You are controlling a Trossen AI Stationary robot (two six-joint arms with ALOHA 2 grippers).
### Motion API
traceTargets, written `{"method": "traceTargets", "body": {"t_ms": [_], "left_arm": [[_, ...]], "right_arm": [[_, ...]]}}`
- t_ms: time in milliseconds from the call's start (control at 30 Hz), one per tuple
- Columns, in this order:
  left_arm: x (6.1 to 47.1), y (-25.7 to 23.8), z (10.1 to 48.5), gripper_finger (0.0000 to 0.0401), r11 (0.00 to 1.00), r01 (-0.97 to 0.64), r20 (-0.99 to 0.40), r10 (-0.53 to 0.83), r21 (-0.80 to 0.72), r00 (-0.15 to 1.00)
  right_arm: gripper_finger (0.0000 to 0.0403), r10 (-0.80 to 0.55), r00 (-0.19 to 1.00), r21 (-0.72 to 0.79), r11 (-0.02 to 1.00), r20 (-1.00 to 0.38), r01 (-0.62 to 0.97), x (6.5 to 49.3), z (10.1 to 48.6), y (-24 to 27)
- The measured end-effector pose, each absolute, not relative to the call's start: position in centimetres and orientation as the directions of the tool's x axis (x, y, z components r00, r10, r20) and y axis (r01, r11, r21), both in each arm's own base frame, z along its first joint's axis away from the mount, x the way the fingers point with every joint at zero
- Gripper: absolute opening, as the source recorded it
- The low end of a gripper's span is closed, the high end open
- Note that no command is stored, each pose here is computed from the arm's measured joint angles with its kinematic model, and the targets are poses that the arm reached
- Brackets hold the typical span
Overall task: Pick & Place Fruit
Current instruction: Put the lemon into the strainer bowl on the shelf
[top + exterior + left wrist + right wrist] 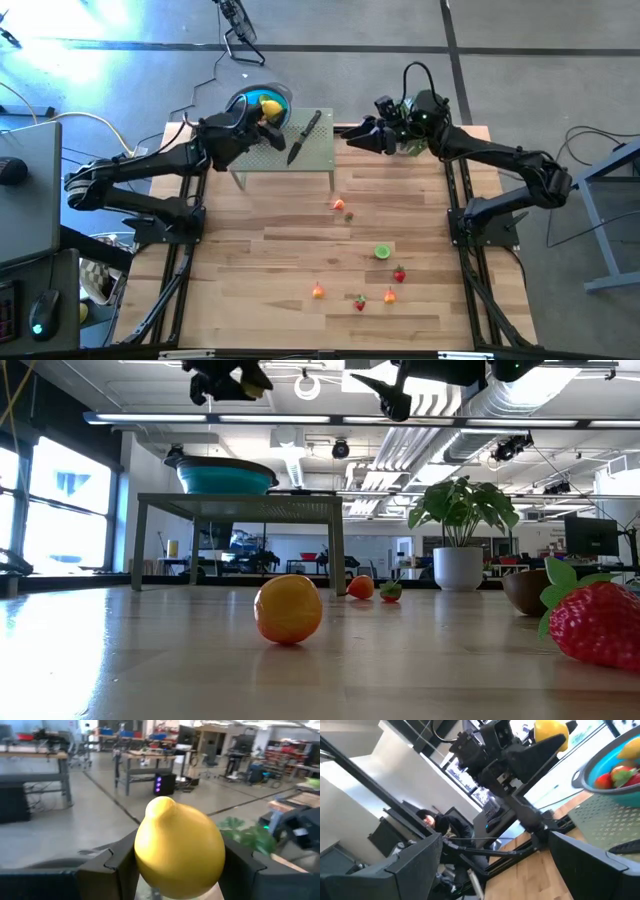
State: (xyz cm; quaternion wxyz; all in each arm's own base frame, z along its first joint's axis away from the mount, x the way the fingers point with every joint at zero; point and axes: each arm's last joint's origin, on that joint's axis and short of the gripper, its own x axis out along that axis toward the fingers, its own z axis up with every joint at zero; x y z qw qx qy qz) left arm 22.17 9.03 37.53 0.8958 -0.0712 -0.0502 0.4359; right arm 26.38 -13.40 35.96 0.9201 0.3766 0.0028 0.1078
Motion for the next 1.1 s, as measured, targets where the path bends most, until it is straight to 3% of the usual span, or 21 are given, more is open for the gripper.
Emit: {"method": "traceTargets", "body": {"t_ms": [267, 633, 1100], "left_arm": [[20.7, 12.4, 36.9, 0.0196, 0.577, -0.8, -0.033, 0.807, -0.161, 0.589], [17.7, 16.5, 35.2, 0.0196, 0.464, -0.83, -0.202, 0.821, -0.309, 0.534], [16.0, 17.2, 32.8, 0.0196, 0.311, -0.891, -0.441, 0.783, -0.331, 0.438]], "right_arm": [[0.0357, 0.02, 0.996, 0.643, 0.763, 0.084, -0.07, 25.8, 36.0, -15.0], [0.0357, -0.168, 0.981, 0.628, 0.774, 0.092, 0.074, 25.0, 36.0, -16.6], [0.0357, -0.202, 0.975, 0.611, 0.785, 0.089, 0.107, 24.6, 36.0, -17.1]]}}
